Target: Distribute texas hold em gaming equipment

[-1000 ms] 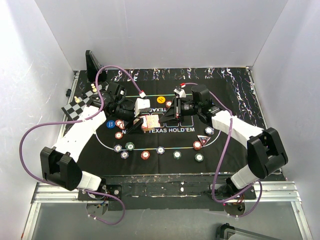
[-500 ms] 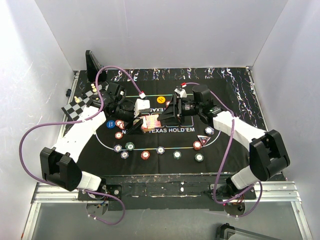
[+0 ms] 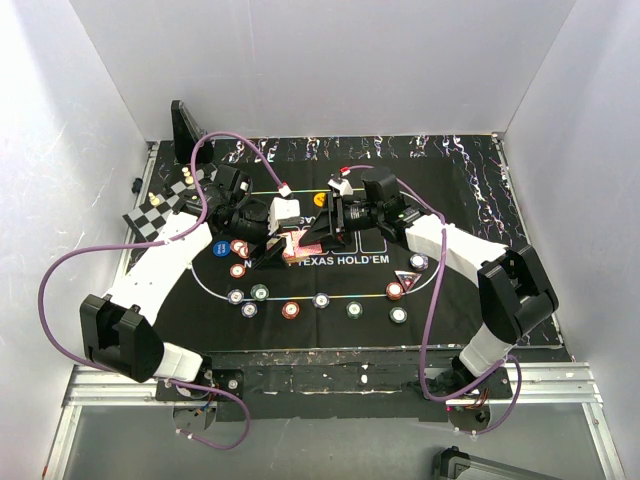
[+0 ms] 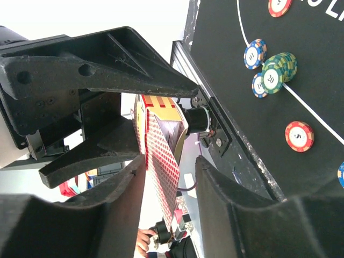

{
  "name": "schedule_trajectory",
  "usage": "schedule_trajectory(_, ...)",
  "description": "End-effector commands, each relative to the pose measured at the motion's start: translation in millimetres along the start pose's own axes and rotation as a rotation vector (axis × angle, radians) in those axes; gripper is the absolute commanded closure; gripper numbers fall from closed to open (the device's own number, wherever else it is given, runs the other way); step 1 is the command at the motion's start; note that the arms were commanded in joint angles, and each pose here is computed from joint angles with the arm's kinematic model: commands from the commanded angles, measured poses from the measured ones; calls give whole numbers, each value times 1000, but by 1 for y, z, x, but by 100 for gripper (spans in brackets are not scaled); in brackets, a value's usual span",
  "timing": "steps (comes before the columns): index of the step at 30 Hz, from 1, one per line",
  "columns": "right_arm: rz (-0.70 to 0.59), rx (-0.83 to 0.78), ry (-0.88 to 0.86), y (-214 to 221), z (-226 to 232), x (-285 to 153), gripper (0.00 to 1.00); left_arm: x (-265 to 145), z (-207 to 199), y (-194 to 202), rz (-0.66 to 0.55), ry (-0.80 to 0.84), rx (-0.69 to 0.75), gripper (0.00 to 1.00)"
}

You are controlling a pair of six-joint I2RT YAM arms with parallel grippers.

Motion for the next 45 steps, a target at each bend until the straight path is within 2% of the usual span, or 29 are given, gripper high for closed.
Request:
schedule_trajectory(1,-17,-35,-33,-4,11,-3,55,-11,-6,-21,-74,-6,56,100)
schedule_trajectory(3,-21,-35,-32,-3,10,-6,62,-11,-6,-23,-79,-6,54,100)
schedule_trajectory(9,-46,-12,-16,-2,2,-17,73,-13,-7,-25,-87,-14,59,100)
schedule_trajectory(21,-81,-11,-14,-1,1,-37,78,-12,-8,-25,-92,-9,54,100)
schedule_trajectory(32,-139,-34,3,-8,6,-64,87,-13,-12,-18,-72,-13,53,100)
schedule_trajectory(40,-194,-25,30,-24,-5,-84,96,-17,-17,-11,-37,-12,42,100)
schedule_trajectory(45,-185,-11,39,-38,-21,-75,98,-21,-24,-8,-26,-14,33,100)
Point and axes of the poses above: each gripper's point midway between its finger pads, its own x axis out along the fingers, its own z axis along the line the jaws close on, y = z × x, the point moved 6 cm from there along -x, back along the fingers, and after that the axes turned 7 degrees about -x, right-handed, at the moved point
